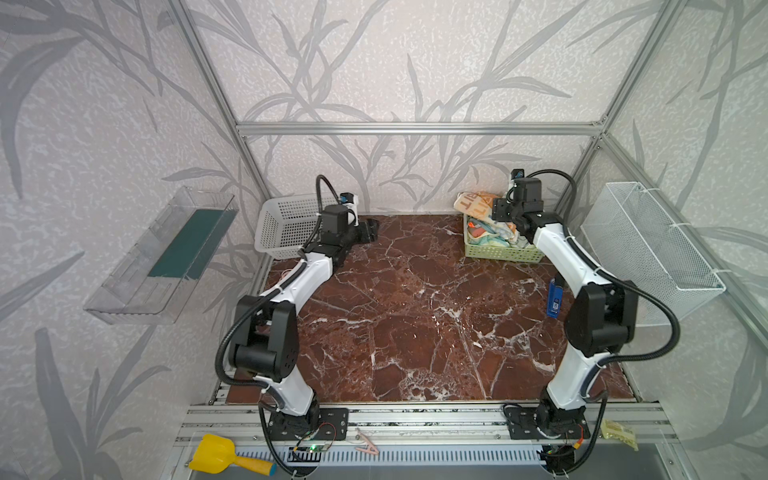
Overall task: Fold and stack the towels
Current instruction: 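Reach the right gripper into the green basket, grasp the RABBIT towel, pull it out, then grasp the towel's near corner with the left gripper while the right grasps another corner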
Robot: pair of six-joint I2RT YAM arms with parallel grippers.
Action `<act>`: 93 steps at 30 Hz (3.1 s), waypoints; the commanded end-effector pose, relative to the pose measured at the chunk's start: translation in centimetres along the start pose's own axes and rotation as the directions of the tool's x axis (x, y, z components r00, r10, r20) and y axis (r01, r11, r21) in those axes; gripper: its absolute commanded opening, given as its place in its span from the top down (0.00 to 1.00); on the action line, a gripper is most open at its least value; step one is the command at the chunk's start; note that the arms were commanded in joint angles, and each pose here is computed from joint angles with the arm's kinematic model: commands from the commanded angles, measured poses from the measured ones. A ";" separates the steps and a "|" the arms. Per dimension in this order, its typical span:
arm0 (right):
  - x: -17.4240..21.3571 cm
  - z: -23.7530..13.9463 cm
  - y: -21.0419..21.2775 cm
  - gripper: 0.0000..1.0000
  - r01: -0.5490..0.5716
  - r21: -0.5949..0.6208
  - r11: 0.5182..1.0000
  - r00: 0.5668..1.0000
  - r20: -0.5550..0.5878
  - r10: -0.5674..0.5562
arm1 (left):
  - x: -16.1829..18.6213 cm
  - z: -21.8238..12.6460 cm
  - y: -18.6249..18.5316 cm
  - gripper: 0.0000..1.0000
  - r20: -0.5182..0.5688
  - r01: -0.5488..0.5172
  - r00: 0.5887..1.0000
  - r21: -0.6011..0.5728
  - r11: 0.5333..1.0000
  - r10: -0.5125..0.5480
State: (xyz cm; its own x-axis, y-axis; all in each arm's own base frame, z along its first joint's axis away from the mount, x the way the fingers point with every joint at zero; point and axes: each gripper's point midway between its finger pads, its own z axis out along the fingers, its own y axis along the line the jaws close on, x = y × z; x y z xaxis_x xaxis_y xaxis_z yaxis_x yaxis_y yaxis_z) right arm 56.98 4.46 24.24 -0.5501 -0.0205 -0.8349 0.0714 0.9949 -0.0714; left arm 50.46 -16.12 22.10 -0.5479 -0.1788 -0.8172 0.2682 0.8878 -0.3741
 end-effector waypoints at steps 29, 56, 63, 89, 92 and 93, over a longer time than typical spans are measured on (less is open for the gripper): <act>-4.3 3.9 0.3 0.98 0.286 0.145 0.947 0.958 -0.074 -0.277 | 4.8 5.9 -9.5 0.34 -0.204 0.042 0.979 0.215 0.976 0.003; 4.1 -22.6 19.6 0.79 0.483 -0.267 0.834 0.872 0.236 -0.429 | 1.5 -8.9 -2.2 0.33 -0.038 0.110 0.993 0.001 0.994 -0.109; 21.6 -20.4 20.0 0.35 0.262 -0.526 0.809 0.913 -0.137 -0.385 | 9.4 -11.9 1.8 0.33 -0.196 0.119 0.968 -0.180 0.976 -0.155; 20.3 -6.8 24.5 0.51 0.031 -0.580 0.814 0.836 -0.431 -0.339 | 26.2 -12.5 4.8 0.66 -0.521 0.130 0.765 -0.451 0.883 -0.379; 20.8 -5.4 24.8 0.42 0.027 -0.574 0.818 0.823 -0.451 -0.344 | 26.9 -11.8 4.8 0.55 -0.536 0.133 0.746 -0.461 0.877 -0.394; 20.9 -5.1 24.9 0.41 0.029 -0.574 0.818 0.820 -0.454 -0.347 | 27.1 -11.7 4.9 0.54 -0.542 0.130 0.741 -0.465 0.876 -0.397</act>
State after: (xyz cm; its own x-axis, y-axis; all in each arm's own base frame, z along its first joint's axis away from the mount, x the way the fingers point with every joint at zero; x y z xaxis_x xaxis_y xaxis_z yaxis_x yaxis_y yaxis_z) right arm 44.27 28.36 8.30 -0.8306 -0.2965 -0.4715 -0.4222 0.8873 0.1858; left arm 26.91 -11.23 3.06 -0.9468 -0.2369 -0.2178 -0.1882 0.9566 -0.2226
